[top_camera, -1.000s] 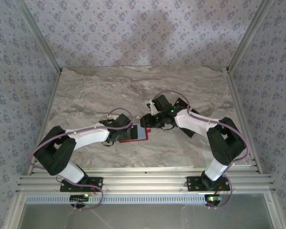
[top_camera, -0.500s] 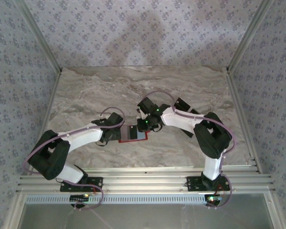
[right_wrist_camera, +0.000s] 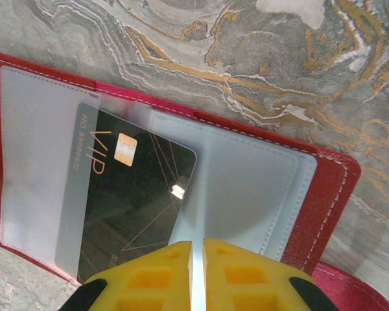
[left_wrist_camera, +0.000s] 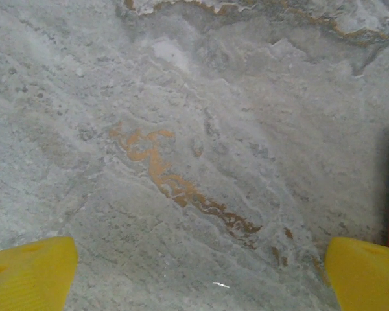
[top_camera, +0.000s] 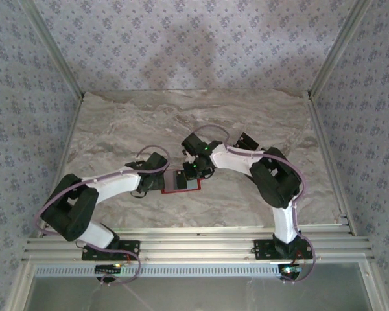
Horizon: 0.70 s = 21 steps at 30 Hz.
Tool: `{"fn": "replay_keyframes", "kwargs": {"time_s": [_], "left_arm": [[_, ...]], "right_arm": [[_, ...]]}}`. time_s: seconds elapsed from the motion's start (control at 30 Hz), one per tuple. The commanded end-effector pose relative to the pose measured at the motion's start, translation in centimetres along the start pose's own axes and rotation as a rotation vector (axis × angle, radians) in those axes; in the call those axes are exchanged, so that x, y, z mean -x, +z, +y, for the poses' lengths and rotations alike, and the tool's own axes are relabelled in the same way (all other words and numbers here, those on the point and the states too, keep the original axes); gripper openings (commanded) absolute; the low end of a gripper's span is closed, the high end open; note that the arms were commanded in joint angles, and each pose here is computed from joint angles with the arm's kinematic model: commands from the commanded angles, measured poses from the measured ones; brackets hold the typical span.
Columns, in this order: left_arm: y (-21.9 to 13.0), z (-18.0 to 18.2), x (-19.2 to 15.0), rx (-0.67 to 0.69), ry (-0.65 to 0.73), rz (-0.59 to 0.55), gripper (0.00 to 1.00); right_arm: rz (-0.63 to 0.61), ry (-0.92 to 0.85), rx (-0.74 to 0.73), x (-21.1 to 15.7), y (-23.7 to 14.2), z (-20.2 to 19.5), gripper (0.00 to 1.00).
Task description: Put the credit cards into the card holder
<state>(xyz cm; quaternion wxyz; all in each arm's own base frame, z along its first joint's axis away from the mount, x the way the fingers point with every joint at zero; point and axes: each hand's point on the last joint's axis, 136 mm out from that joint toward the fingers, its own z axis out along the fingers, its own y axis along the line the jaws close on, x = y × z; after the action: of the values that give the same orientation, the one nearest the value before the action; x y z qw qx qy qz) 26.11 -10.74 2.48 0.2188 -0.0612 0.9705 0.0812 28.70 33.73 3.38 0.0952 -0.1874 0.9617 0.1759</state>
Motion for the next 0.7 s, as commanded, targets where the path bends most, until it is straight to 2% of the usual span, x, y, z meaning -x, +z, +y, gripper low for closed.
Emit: {"fn": "replay_keyframes", "kwargs": {"time_s": [0.0,0.67], "left_arm": [[0.4,-0.3,0.0,0.000,0.017,0.015,0.99],[1.2,-0.9,-0.1,-0.009,0.025,0.026,0.98]], "right_arm": [[0.023,-0.021,-0.006,0.1,0.6,0.4,0.14],[0.054,-0.069,0.033,0.4,1.4,2.4,0.11]]}}
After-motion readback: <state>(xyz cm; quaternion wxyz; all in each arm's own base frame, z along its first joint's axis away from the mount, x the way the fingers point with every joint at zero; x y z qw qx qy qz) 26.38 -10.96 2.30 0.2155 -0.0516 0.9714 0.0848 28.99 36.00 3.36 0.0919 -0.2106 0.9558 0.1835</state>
